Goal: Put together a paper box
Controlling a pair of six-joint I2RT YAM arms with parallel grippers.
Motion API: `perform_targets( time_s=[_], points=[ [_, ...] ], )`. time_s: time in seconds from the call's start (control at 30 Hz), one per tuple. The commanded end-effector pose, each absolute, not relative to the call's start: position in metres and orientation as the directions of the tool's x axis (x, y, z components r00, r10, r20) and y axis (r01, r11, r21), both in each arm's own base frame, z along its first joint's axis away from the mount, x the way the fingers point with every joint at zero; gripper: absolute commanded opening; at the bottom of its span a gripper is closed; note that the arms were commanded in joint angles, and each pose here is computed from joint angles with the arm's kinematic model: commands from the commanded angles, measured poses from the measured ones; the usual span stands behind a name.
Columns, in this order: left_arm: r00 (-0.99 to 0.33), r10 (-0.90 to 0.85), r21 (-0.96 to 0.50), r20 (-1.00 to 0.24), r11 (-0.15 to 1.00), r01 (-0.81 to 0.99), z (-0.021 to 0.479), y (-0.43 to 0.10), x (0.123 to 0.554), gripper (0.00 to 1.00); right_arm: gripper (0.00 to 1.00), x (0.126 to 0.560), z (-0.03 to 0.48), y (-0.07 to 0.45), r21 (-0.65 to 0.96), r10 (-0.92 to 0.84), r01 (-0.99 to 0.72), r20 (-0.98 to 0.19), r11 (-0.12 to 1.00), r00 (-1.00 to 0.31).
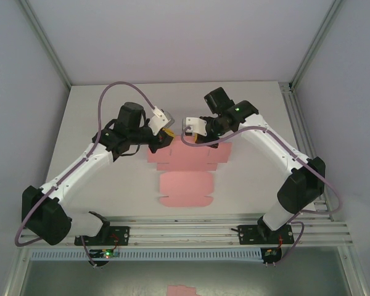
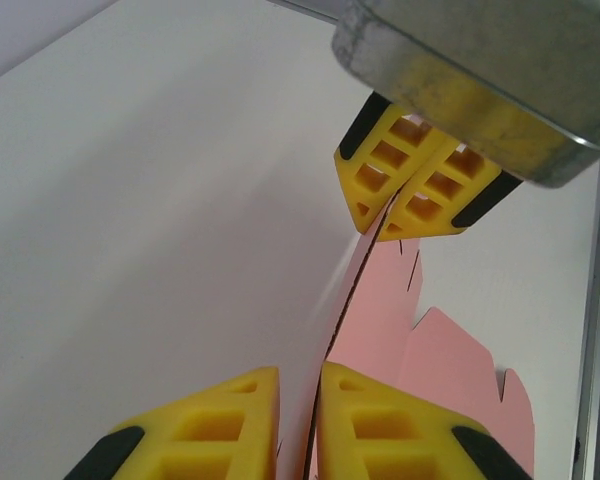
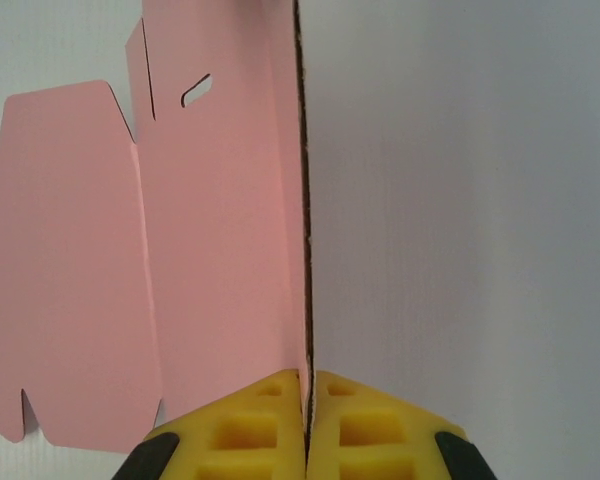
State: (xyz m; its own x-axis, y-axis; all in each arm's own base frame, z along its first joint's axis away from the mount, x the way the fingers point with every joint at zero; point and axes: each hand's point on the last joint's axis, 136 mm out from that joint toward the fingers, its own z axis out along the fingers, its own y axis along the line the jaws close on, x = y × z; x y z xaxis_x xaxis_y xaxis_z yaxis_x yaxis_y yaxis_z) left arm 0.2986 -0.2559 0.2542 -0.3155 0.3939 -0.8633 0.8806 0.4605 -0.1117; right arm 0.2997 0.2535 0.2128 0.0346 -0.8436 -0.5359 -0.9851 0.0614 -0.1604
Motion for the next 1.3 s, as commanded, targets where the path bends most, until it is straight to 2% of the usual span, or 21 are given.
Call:
perform_targets(
  time_s=[0.0, 0.1, 0.27, 0.57, 0.67, 0.73, 0.77, 0.8, 0.93, 1.0, 1.1, 1.27],
  points=[
    [-0.318, 0.419, -0.083, -0.85, 0.491, 0.867, 0.257, -0.258, 0.302, 0.16, 0.0, 0.315, 0.223, 0.256, -0.158, -0.827, -0.977, -0.562, 0.141, -0.028],
    [-0.327, 0.405, -0.075, -0.854, 0.525, 0.848, 0.262, -0.26, 0.309, 0.19, 0.0, 0.325, 0.224, 0.258, -0.163, -0.82, -0.967, -0.568, 0.195, -0.069],
    [-0.365, 0.363, -0.07, -0.857, 0.621, 0.781, 0.271, -0.265, 0.327, 0.17, 0.0, 0.34, 0.229, 0.264, -0.198, -0.803, -0.93, -0.579, 0.308, -0.143],
    [-0.431, 0.339, -0.098, -0.836, 0.681, 0.726, 0.265, -0.277, 0.338, 0.17, 0.0, 0.355, 0.243, 0.276, -0.2, -0.737, -0.874, -0.637, 0.444, -0.228],
    [-0.473, 0.245, -0.152, -0.846, 0.74, 0.655, 0.265, -0.28, 0.346, 0.14, 0.0, 0.355, 0.252, 0.283, -0.142, -0.671, -0.856, -0.688, 0.498, -0.276],
    [-0.488, 0.141, -0.192, -0.861, 0.799, 0.569, 0.269, -0.278, 0.357, 0.17, 0.0, 0.355, 0.256, 0.288, -0.109, -0.635, -0.845, -0.711, 0.524, -0.303],
    [-0.499, 0.064, -0.228, -0.864, 0.834, 0.502, 0.271, -0.273, 0.364, 0.24, 0.0, 0.354, 0.256, 0.29, -0.095, -0.62, -0.839, -0.718, 0.536, -0.315],
    [-0.507, -0.001, -0.274, -0.862, 0.842, 0.464, 0.271, -0.273, 0.368, 0.24, 0.0, 0.352, 0.256, 0.293, -0.088, -0.614, -0.839, -0.722, 0.537, -0.318],
    [-0.524, -0.142, -0.405, -0.84, 0.807, 0.43, 0.268, -0.283, 0.371, 0.33, 0.0, 0.35, 0.252, 0.301, -0.093, -0.596, -0.829, -0.739, 0.552, -0.315],
    [-0.521, -0.164, -0.428, -0.837, 0.79, 0.439, 0.27, -0.29, 0.371, 0.33, 0.0, 0.353, 0.251, 0.302, -0.08, -0.587, -0.818, -0.736, 0.57, -0.337],
    [-0.529, -0.161, -0.428, -0.833, 0.793, 0.433, 0.27, -0.296, 0.37, 0.28, 0.0, 0.361, 0.248, 0.301, -0.077, -0.574, -0.788, -0.729, 0.611, -0.374],
    [-0.562, -0.196, -0.468, -0.804, 0.792, 0.393, 0.26, -0.302, 0.373, 0.31, 0.0, 0.358, 0.247, 0.308, -0.054, -0.554, -0.799, -0.748, 0.599, -0.364]
  ],
)
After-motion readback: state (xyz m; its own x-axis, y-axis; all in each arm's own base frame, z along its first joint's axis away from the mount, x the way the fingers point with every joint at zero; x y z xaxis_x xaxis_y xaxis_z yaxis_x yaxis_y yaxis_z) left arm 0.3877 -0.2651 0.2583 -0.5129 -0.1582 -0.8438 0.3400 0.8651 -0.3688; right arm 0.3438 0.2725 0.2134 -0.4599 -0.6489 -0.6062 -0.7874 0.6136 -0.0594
